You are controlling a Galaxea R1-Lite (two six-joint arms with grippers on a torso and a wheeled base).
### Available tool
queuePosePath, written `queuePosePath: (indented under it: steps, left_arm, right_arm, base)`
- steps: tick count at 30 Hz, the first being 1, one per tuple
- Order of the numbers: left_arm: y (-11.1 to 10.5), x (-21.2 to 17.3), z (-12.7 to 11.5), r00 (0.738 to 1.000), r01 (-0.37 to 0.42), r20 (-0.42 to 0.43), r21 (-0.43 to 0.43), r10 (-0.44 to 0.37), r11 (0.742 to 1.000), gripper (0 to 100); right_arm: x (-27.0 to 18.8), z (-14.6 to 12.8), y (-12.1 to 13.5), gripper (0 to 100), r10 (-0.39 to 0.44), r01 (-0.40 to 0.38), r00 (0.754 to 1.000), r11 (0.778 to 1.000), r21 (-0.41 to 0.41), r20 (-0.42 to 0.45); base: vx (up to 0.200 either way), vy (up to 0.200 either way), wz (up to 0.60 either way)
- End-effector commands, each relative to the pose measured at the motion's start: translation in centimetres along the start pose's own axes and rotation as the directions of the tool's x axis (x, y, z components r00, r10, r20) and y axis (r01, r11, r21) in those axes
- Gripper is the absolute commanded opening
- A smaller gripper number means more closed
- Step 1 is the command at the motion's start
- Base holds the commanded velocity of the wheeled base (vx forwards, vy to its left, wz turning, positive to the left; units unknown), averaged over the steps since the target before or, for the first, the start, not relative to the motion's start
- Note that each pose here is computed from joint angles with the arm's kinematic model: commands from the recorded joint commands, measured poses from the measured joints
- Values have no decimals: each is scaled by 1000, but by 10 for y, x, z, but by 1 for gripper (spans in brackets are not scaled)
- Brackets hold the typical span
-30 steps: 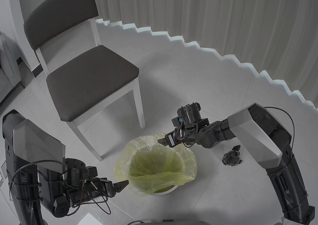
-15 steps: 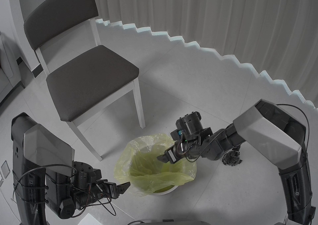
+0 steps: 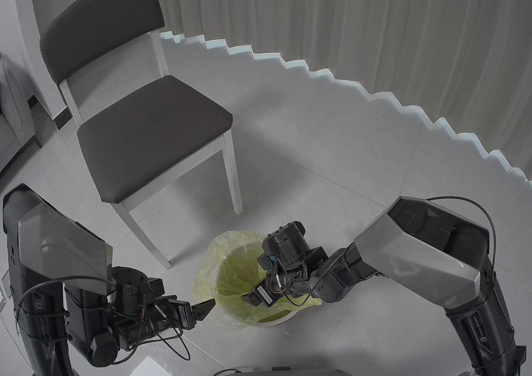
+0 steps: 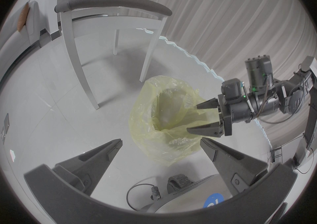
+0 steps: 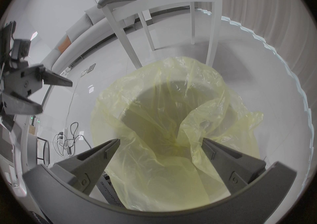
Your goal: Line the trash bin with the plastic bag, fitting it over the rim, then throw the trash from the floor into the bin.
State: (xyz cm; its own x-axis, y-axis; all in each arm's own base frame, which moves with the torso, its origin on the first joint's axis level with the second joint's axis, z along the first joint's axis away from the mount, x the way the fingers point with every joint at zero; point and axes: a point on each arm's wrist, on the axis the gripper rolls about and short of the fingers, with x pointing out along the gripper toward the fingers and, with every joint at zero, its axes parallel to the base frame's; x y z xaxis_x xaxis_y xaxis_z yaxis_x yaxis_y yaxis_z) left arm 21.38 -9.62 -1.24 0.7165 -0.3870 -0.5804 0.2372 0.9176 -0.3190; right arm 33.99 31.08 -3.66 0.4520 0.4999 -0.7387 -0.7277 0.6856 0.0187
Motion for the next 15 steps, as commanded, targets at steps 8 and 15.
queuePosePath:
  steps: [8, 15]
  left_arm:
    - [-1, -8, 4, 1000, 8, 28, -13, -7, 1000, 100]
    - [-3, -7, 3, 1000, 14, 23, -14, -14, 1000, 100]
  right_arm:
    - [-27, 4, -70, 100, -129, 128, 991, 990, 61, 22]
    - [-44, 14, -94, 100, -172, 166, 983, 981, 100, 62]
  base:
    - [0, 0, 0]
    - [0, 0, 0]
